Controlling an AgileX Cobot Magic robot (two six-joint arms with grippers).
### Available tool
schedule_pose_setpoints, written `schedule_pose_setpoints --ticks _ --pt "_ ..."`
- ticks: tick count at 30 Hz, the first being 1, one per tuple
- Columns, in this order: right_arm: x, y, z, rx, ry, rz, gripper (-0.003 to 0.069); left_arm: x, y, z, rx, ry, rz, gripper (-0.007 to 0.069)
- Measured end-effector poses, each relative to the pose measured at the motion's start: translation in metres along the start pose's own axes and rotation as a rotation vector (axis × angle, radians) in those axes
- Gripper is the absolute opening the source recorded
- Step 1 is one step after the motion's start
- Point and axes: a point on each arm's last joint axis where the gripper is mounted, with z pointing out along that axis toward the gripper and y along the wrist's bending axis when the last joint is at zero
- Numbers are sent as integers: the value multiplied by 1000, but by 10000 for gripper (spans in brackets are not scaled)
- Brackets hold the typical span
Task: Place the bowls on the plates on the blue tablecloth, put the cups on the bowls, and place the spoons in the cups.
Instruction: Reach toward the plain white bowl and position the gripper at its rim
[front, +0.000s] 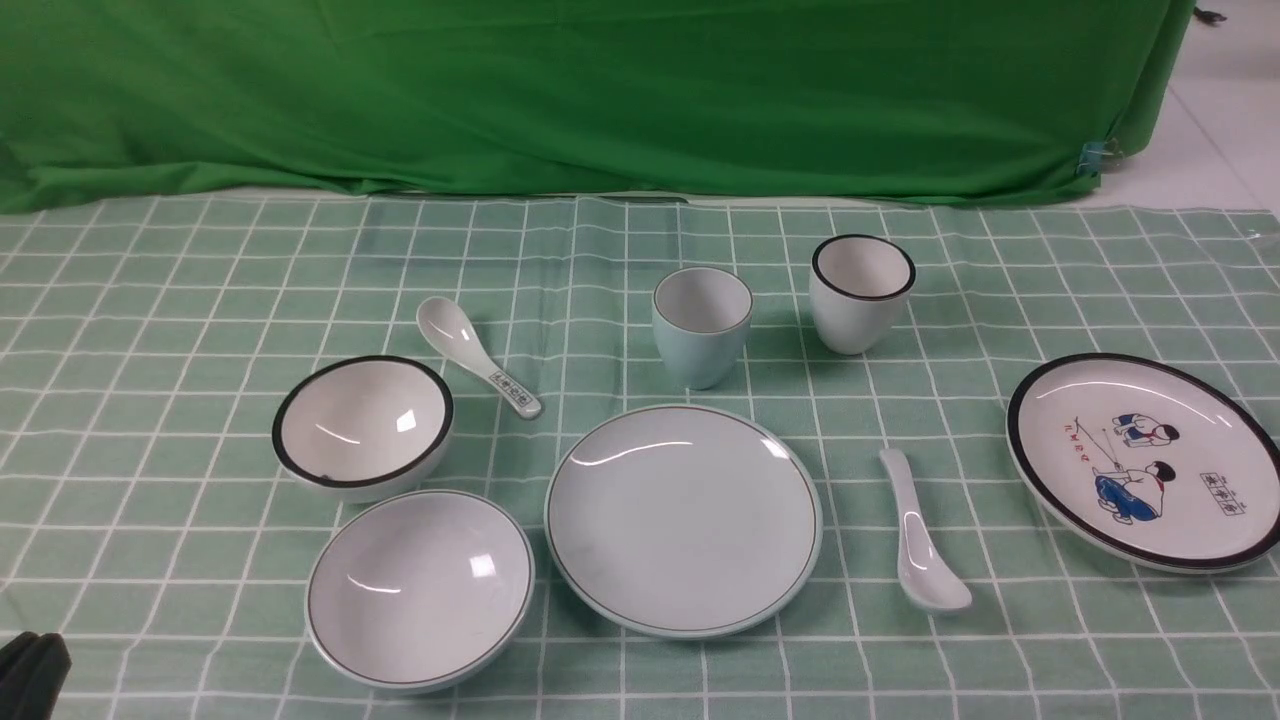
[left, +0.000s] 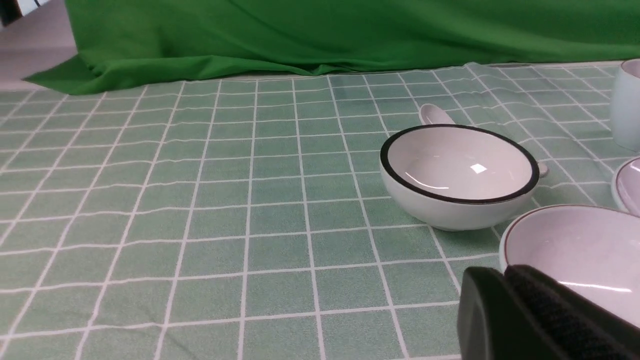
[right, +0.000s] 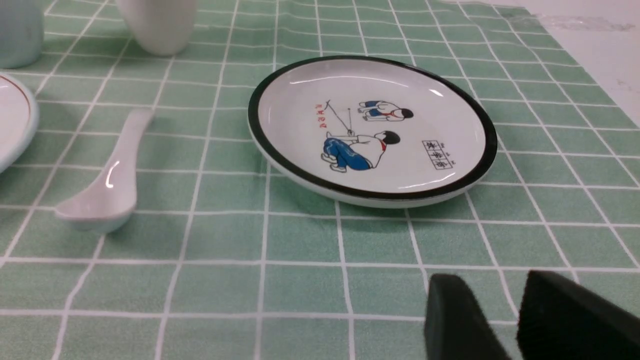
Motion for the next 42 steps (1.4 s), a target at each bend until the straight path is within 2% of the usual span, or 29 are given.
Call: schedule_pose_setpoints --ticks 3,5,6,8,10,13,14,16,19,21,24,25,26,29,31,33,35,38,42 --pt "0 0 0 0 0 0 242 -4 0 0 -1 -48 -40 17" --pt "0 0 0 0 0 0 242 -12 1 -1 3 -139 -153 17" --pt "0 0 0 0 0 0 242 -17 2 -2 8 -188 -272 17" --pt "0 0 0 0 -1 0 242 -24 5 -3 6 -272 -422 17" --pt "-1 0 0 -2 -9 20 242 -31 9 -6 -13 -365 -493 17" --pt "-10 3 -1 -51 -106 292 242 -47 20 -16 -46 -611 -642 17" --pt "-15 3 -1 -70 -151 407 242 -52 24 -20 -45 -697 -698 17" --pt "-22 2 -3 -87 -227 538 242 -60 27 -26 -16 -780 -794 17" --pt "-30 0 -5 -109 -325 642 242 -90 26 -40 59 -825 -872 17" --pt "-36 -2 -7 -118 -398 677 242 -120 23 -50 113 -805 -855 17" --pt "-41 -4 -10 -122 -458 694 242 -170 14 -56 147 -613 -695 17" --pt "-41 -4 -10 -123 -461 695 242 -172 12 -54 148 -560 -679 17" --pt "-42 -4 -11 -125 -481 702 242 -190 9 -45 127 -396 -586 17" --pt "-45 -6 -12 -126 -522 705 242 -214 7 -13 82 17 -478 17" --pt "-47 -7 -14 -130 -551 716 242 -210 5 16 73 309 -413 17" --pt "-50 -7 -15 -141 -580 747 242 -198 1 49 110 565 -332 17" --pt "-55 -4 -18 -169 -504 718 212 -174 -3 85 156 809 -301 9" --pt "-85 -2 -38 -182 -301 569 81 -154 -5 115 179 954 -281 2" --pt "-121 -1 -51 -233 -39 403 33 -144 -6 132 190 998 -274 1"
